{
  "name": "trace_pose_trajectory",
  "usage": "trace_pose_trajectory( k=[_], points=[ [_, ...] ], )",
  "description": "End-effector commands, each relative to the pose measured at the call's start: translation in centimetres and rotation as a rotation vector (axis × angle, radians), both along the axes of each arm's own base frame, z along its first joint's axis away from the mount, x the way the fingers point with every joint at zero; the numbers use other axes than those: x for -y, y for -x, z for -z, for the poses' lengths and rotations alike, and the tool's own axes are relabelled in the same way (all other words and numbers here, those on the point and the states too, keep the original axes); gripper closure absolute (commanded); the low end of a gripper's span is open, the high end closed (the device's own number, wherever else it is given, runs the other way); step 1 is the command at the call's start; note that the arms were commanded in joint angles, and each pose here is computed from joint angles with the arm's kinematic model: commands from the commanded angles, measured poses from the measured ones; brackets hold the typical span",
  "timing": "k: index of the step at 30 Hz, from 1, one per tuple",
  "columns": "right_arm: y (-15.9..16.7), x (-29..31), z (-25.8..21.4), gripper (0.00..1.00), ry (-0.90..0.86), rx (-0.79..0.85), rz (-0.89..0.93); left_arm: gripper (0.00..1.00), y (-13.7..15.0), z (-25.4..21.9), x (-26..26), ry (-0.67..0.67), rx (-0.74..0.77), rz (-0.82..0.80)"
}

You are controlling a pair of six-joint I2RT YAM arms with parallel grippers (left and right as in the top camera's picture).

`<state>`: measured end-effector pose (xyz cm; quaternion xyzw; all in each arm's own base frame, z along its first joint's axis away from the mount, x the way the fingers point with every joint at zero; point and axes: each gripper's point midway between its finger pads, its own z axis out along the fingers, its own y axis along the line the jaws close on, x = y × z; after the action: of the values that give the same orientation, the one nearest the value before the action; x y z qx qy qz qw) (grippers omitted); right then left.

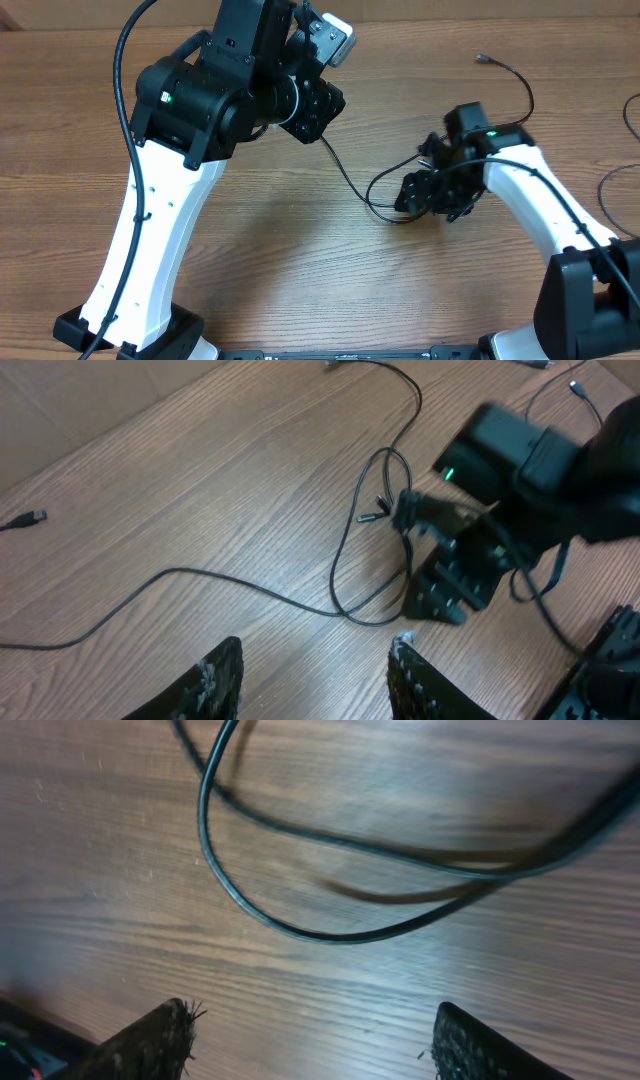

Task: Untangle cables

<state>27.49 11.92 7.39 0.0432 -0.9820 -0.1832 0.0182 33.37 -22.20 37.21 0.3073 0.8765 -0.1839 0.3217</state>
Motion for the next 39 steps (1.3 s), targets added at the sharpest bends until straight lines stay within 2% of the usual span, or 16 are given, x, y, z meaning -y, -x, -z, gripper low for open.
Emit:
trace_pose_trajectory(
  k=[1, 5, 6, 9, 10, 13, 15, 22, 39],
  points=[
    [0.5, -1.2, 0.7, 0.23, 0.081, 0.016, -0.019, 0.53, 0.4, -0.7, 0.0, 0.026, 0.000, -0.015],
    [0.3, -2.8, 0.9, 0.23, 0.091, 0.048, -0.045, 0.53, 0.5, -0.7, 0.0, 0.030, -0.008, -0.019],
    [0.3, -3.0, 0.9, 0.26, 0.089, 0.053, -0.050, 0.53, 0.5, -0.7, 0.0, 0.030, -0.009, -0.018],
    [0.3, -3.5, 1.4, 0.48, 0.090, 0.049, -0.064, 0.52, 0.6, -0.6, 0.0, 0.029, -0.010, -0.018],
    [0.3, -3.5, 1.7, 0.48, 0.092, 0.044, -0.064, 0.52, 0.6, -0.6, -0.1, 0.029, -0.010, -0.018],
    [0.5, -3.5, 2.7, 0.32, 0.103, 0.011, -0.067, 0.51, 0.7, -0.5, -0.1, 0.026, -0.016, -0.019],
    [0.6, -3.5, 3.2, 0.29, 0.107, -0.009, -0.069, 0.51, 0.7, -0.5, -0.1, 0.026, -0.016, -0.018],
    [0.7, -3.6, 4.1, 0.29, 0.114, -0.028, -0.077, 0.50, 0.7, -0.5, -0.1, 0.026, -0.016, -0.019],
    [-0.4, -6.2, 4.3, 0.25, 0.078, 0.081, -0.185, 0.49, 0.9, -0.6, 0.2, 0.040, -0.025, -0.004]
  ],
)
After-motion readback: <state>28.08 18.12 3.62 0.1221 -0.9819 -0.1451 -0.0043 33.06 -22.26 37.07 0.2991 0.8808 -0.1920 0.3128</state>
